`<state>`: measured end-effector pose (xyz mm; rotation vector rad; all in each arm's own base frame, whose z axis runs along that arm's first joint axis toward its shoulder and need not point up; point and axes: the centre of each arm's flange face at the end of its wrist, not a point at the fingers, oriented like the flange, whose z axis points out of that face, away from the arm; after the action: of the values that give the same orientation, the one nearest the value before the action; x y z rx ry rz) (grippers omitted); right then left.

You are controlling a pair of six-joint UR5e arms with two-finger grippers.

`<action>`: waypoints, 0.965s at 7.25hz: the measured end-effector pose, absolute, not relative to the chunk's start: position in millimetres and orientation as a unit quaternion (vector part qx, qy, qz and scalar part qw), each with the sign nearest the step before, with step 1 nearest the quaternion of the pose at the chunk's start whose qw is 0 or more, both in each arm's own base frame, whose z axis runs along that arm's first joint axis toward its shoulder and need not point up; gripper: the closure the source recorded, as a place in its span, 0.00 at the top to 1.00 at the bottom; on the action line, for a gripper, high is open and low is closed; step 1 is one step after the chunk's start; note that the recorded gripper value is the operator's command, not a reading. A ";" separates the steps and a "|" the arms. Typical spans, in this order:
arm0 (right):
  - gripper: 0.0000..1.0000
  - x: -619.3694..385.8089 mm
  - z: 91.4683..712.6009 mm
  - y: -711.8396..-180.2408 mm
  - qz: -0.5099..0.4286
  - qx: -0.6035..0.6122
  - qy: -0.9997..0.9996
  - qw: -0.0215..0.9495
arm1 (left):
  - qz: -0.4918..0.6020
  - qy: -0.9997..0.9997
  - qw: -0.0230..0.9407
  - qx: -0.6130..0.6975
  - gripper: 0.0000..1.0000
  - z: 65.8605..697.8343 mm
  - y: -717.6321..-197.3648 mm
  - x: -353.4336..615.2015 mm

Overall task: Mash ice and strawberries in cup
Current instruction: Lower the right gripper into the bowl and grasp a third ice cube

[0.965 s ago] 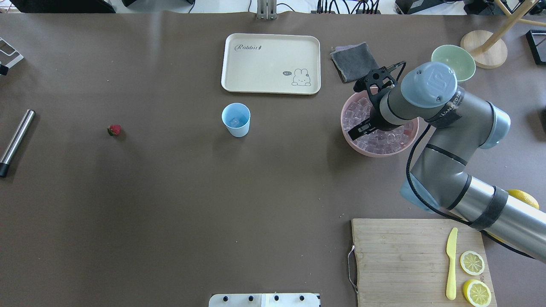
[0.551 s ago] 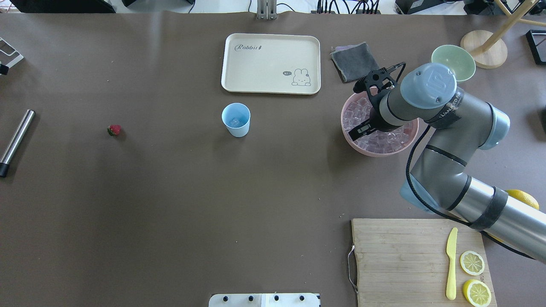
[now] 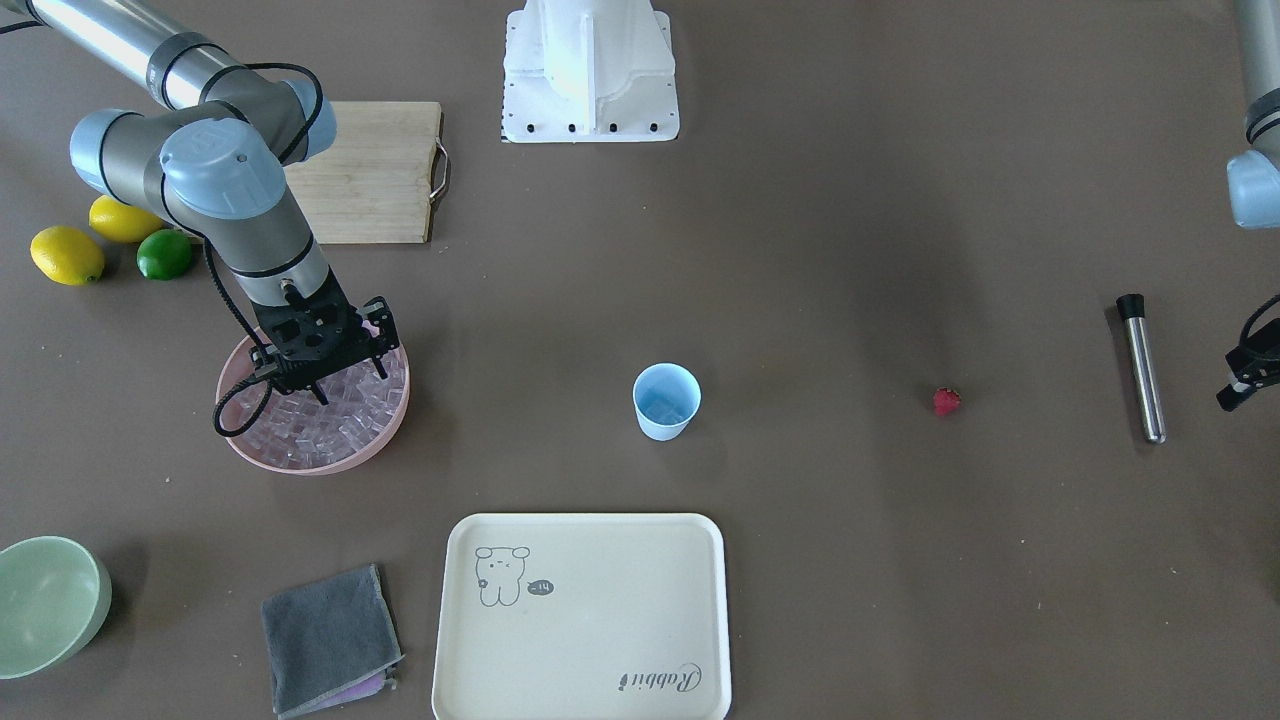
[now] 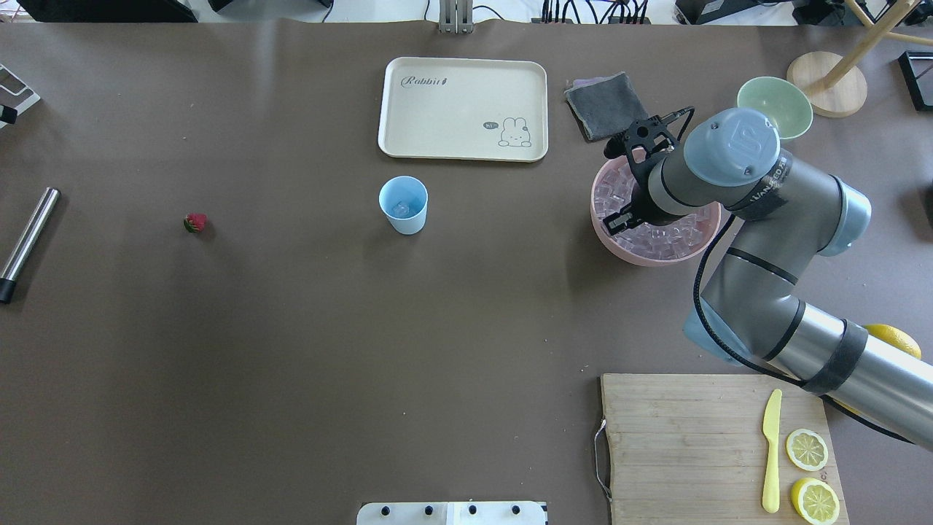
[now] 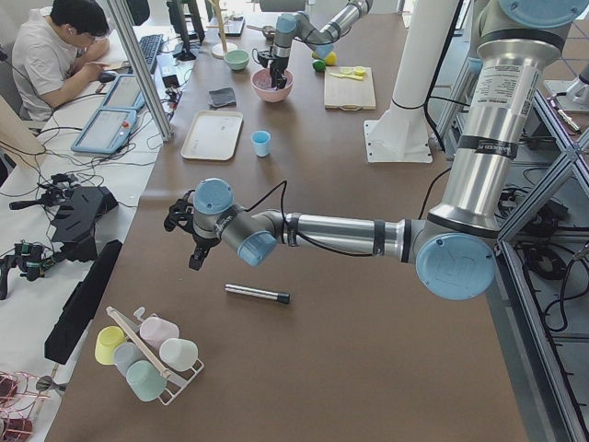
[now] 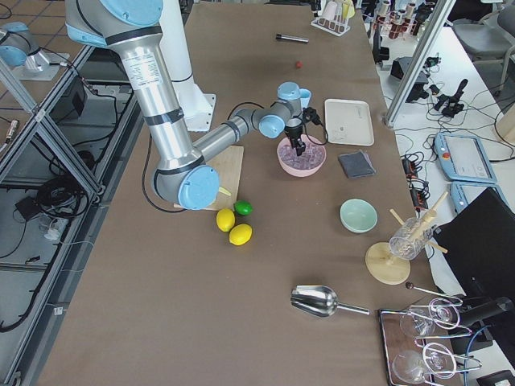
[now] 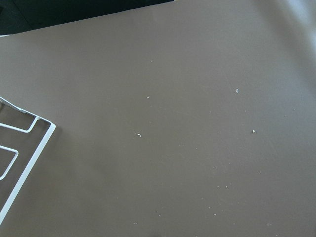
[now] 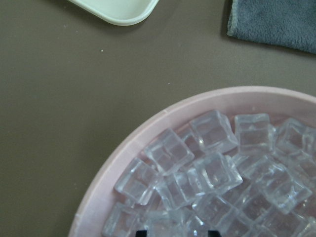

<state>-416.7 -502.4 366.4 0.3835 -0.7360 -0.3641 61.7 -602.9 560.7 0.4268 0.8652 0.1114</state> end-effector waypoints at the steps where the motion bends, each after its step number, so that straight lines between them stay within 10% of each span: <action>1: 0.40 -416.7 366.3 -502.5 -0.173 0.184 -0.356 0.900 | 0.053 0.416 0.884 0.205 0.97 560.5 -602.9 61.8; 7: 0.00 -417.5 365.0 -502.3 -0.162 0.181 -0.359 0.901 | 0.052 0.417 0.884 0.205 0.97 560.7 -602.9 61.8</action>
<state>-417.5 -502.3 365.0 0.3735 -0.7427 -0.3359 61.8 -602.9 560.7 0.4268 0.8669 0.1073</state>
